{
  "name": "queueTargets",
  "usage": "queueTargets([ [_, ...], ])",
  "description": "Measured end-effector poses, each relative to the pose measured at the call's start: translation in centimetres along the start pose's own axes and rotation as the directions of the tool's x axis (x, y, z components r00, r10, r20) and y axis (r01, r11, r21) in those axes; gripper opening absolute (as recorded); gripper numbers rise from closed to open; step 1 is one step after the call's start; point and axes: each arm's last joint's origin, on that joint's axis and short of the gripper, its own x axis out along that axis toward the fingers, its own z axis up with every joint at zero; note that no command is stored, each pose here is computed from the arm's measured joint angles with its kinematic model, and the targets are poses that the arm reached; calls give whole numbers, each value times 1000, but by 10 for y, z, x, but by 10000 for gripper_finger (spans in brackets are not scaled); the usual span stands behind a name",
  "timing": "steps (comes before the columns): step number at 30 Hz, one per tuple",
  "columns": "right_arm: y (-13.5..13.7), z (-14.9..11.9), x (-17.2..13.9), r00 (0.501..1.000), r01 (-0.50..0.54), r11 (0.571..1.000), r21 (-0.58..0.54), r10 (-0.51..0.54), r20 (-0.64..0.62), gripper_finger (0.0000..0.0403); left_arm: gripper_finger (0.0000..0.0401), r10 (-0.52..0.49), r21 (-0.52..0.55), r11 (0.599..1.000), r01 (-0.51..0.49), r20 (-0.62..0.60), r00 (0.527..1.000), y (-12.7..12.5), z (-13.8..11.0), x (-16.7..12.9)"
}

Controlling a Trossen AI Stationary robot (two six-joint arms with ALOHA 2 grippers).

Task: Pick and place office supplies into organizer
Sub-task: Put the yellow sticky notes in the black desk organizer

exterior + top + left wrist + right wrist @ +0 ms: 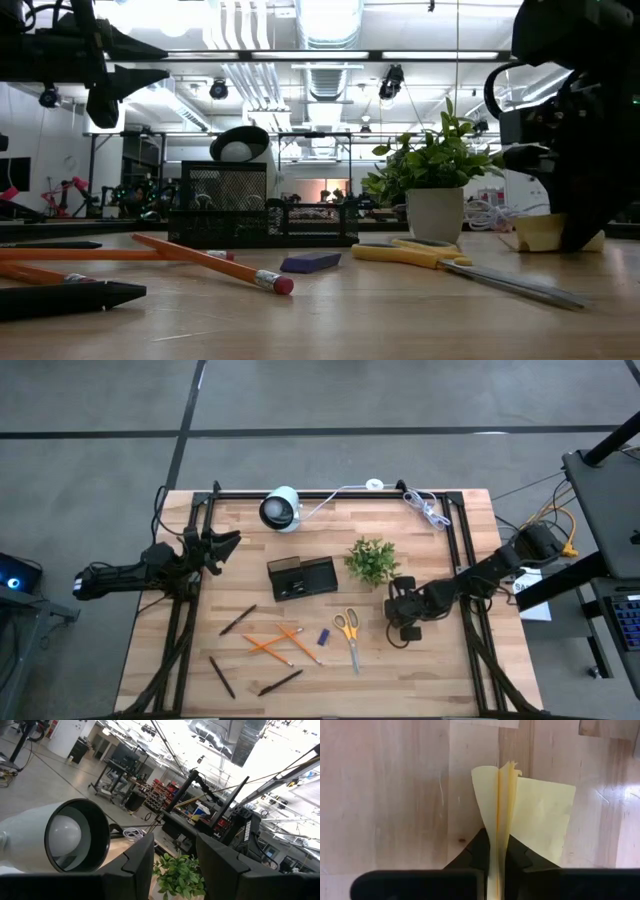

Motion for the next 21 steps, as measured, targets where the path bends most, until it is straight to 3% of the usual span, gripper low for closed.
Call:
queueTargets([
  [21,16,68,-61,960,-131,991,1,126,251,11,132,0,-2,1000,0,0,1000,0,0,0],
])
